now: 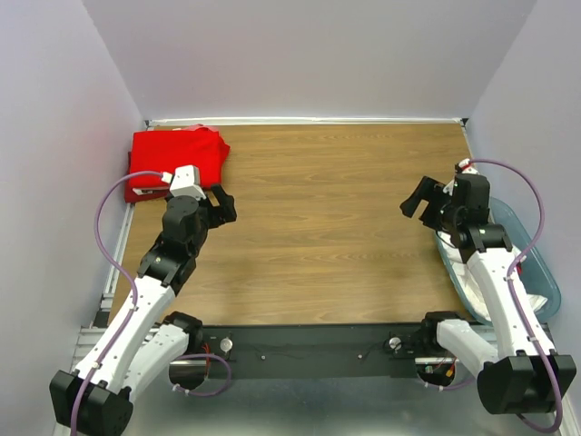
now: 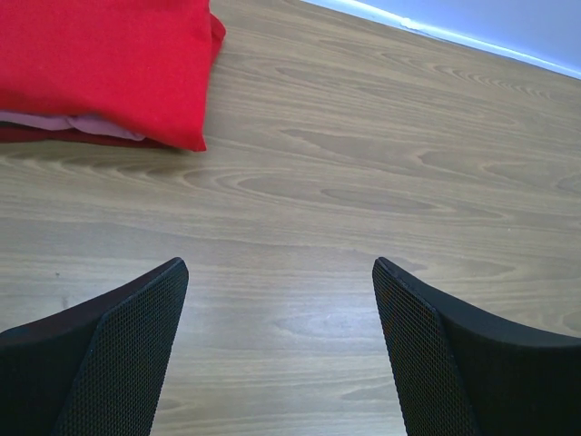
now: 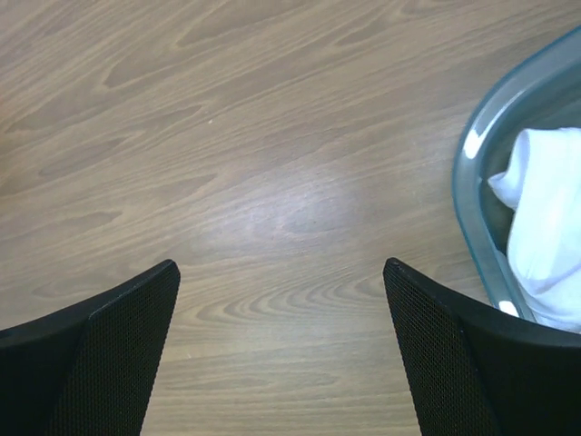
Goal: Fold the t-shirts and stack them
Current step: Grab the tshirt from the pile
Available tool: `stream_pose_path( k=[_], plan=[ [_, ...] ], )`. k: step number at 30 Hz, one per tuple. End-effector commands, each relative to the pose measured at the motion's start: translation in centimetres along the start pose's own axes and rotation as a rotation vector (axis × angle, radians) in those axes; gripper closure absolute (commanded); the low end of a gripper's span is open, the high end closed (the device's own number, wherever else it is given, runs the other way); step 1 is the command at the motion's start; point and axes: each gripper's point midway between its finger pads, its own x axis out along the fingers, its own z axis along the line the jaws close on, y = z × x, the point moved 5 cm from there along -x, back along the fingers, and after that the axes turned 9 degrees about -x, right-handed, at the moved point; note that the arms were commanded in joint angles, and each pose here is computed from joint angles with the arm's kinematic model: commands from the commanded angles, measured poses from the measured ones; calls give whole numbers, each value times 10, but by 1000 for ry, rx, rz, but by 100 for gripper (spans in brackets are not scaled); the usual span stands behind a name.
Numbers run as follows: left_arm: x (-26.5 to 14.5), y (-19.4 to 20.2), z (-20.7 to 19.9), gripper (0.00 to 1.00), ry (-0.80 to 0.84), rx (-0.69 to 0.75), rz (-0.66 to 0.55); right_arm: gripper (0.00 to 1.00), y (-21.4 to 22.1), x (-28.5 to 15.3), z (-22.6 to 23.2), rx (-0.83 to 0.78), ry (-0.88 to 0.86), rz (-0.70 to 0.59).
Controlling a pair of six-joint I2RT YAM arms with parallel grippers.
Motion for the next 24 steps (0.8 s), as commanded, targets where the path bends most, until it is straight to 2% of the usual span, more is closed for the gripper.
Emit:
stream_pose_path(
  k=[1,5,8,11,18,24],
  plan=[
    [2,-17,-2,10,-36,9,-50,0,-17,-5,-11,46,105,-90],
    [4,-16,-4,10,-33,4,-44,0,-23,-7,-18,113,185,-129],
    [4,-16,-5,10,-24,4,-47,0,-20,-2,-25,174,249,-109],
    [6,-18,-6,10,-13,23,-51,0,-13,-4,-40,274,393,-95],
    [7,-15,-5,10,-15,40,-38,0,8,-20,-88,382,791,-48],
    [5,-12,-3,10,-12,33,-41,0,26,-29,-125,581,926,2]
  ],
)
